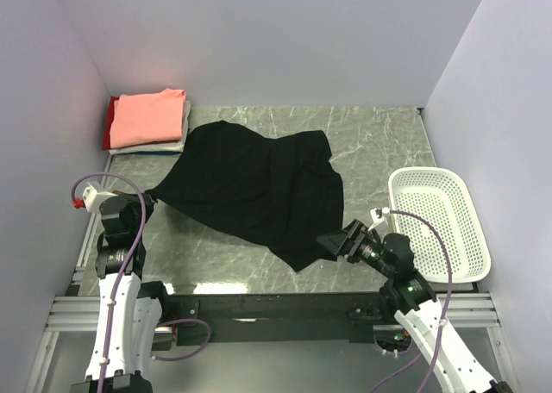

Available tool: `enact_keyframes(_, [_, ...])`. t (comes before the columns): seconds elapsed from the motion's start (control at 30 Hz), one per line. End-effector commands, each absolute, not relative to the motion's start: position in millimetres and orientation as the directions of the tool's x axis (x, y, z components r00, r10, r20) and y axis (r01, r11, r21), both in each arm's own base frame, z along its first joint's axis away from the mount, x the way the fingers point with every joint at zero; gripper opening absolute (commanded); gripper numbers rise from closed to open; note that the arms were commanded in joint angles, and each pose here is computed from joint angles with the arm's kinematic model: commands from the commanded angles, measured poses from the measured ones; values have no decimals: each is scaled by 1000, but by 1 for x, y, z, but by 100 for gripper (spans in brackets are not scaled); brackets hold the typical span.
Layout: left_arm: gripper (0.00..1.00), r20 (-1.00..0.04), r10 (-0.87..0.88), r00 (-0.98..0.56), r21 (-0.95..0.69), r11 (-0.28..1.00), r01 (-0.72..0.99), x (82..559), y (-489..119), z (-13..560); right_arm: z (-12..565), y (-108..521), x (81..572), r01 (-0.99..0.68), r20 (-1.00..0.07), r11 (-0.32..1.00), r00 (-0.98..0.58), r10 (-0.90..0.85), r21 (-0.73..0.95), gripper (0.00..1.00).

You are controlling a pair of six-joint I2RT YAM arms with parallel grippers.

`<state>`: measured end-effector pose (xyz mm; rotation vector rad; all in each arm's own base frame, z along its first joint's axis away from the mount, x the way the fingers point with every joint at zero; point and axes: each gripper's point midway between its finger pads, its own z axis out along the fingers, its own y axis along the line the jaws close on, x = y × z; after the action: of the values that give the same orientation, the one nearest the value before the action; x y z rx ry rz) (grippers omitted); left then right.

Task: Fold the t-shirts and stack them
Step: Flatten the tshirt out

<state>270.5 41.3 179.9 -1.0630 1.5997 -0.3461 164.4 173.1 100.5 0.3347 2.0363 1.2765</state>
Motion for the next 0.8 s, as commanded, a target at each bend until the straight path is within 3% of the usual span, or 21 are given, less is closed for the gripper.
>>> enact_keyframes(0.0, [0, -646, -761, 64, -714, 572, -403, 274, 42, 195, 63, 172, 155, -59, -361, 495, -759, 541, 867, 96])
enact_keyframes(0.47, [0, -644, -762, 68, -720, 574, -390, 274, 41, 201, 77, 199, 137, -61, -344, 490, -787, 512, 870, 97])
enact_keyframes(0.77, [0, -640, -766, 62, -724, 574, -383, 274, 39, 200, 68, 194, 132, -12, -347, 553, -790, 506, 833, 96])
